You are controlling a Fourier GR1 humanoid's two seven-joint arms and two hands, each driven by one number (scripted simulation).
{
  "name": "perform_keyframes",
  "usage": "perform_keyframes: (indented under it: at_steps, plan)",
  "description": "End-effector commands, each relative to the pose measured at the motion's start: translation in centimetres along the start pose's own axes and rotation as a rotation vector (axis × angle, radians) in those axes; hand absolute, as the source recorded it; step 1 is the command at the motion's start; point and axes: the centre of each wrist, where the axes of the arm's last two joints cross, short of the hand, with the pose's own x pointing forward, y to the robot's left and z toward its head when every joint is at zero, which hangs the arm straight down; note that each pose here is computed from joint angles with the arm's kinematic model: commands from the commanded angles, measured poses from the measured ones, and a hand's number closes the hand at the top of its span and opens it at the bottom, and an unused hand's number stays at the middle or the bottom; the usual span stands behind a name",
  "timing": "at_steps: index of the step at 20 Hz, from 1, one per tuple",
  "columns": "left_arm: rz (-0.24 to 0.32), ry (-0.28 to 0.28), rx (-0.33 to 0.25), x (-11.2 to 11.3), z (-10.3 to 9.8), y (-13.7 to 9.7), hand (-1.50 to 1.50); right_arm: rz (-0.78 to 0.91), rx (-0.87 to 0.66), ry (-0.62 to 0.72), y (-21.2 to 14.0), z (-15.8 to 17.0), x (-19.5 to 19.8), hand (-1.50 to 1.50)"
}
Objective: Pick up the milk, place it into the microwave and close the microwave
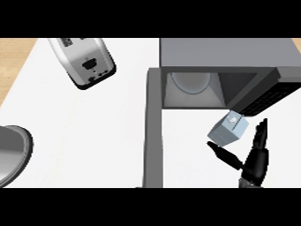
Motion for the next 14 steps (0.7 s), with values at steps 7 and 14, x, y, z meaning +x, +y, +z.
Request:
perform_keyframes:
  at_steps: [7, 14]
  plan:
    - [-0.009, -0.008, -0.009, 0.8, 0.1, -0.9, -1.50, -0.010, 0.117, -0.088, 2.9, -1.0, -2.5, 1.50]
    - [0.005, -0.006, 0.015, 0.9, -0.4, 0.4, -1.50, -0.022, 0.065, -0.189, 2.5, -2.6, -1.9, 1.50]
